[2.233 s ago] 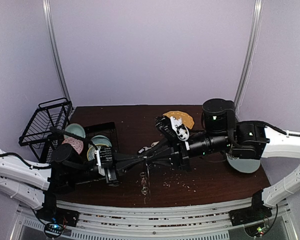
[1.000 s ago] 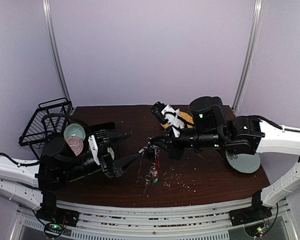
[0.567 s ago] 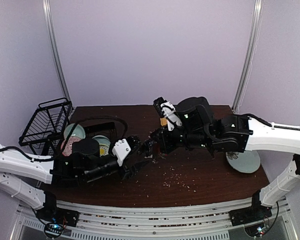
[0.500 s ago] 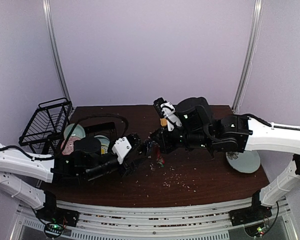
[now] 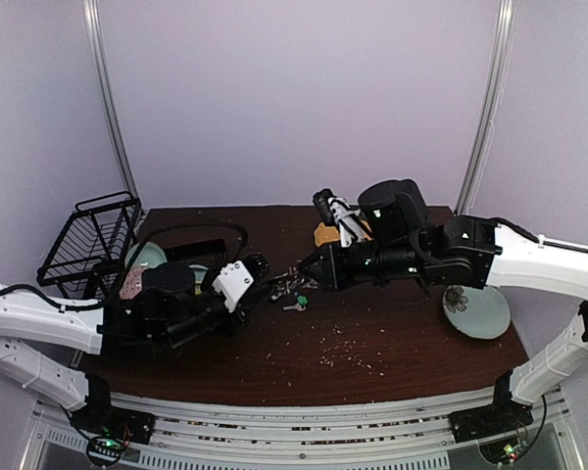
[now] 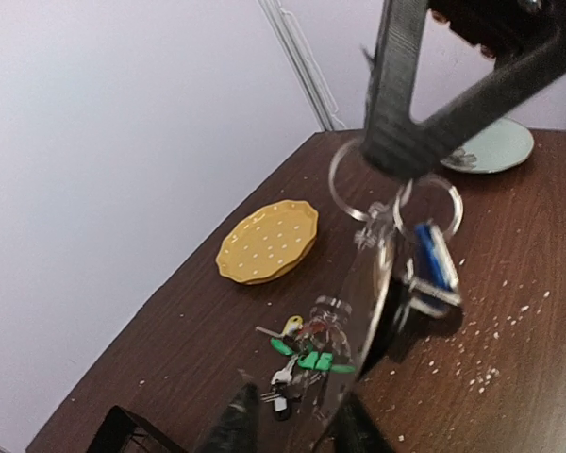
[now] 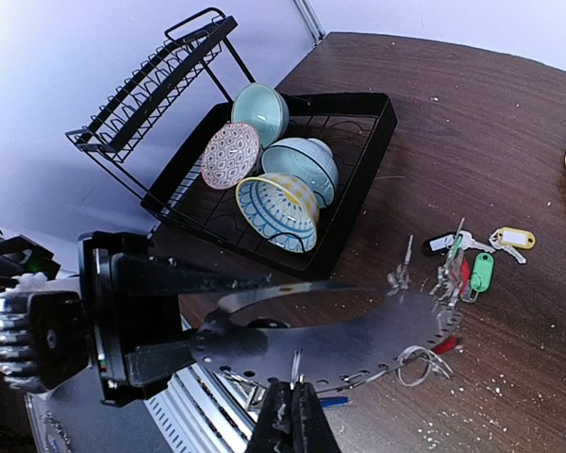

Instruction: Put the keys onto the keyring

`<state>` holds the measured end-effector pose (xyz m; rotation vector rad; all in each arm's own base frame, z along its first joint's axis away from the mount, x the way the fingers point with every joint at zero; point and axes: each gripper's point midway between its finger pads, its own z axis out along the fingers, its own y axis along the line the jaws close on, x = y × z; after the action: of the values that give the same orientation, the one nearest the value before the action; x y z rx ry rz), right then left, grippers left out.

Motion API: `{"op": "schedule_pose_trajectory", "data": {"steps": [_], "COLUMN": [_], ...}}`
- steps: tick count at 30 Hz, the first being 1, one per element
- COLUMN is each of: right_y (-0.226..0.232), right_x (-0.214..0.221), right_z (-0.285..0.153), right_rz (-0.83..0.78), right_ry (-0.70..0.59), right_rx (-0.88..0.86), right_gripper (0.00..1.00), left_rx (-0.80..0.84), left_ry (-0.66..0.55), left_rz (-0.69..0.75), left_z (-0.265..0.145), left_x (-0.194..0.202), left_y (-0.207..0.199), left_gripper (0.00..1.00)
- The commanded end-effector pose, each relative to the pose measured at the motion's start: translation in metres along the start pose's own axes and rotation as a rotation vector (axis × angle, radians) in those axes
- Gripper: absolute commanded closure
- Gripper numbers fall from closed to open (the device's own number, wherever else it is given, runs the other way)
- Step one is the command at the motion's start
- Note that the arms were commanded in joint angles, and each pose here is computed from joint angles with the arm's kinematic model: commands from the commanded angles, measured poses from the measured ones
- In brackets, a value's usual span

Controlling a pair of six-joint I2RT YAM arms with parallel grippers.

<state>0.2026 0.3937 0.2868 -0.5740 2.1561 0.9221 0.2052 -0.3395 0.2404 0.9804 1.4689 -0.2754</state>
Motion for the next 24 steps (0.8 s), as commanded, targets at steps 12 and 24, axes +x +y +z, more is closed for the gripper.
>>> {"op": "schedule_pose_trajectory", "data": {"steps": [12,24], "right_y": [-0.021,-0.034], "right_x": [-0.023,-0.038], "right_z": [0.007,0.002], "right_rz": [0.250,0.380], "right_ry": [-0.186,-0.319], "right_rx": [0.065,0.086], "right_gripper": [1.00,1.00], "left_rx": [0.210,-0.108], "left_ry": [-0.352,-0.265], "left_rz": [-0.008,0.145], "left_z": [-0.051,-0.005], "left_x": [-0.092,-0.078], "left_y": [-0.008,-0.013], "left_gripper": [0.26,0.71]}}
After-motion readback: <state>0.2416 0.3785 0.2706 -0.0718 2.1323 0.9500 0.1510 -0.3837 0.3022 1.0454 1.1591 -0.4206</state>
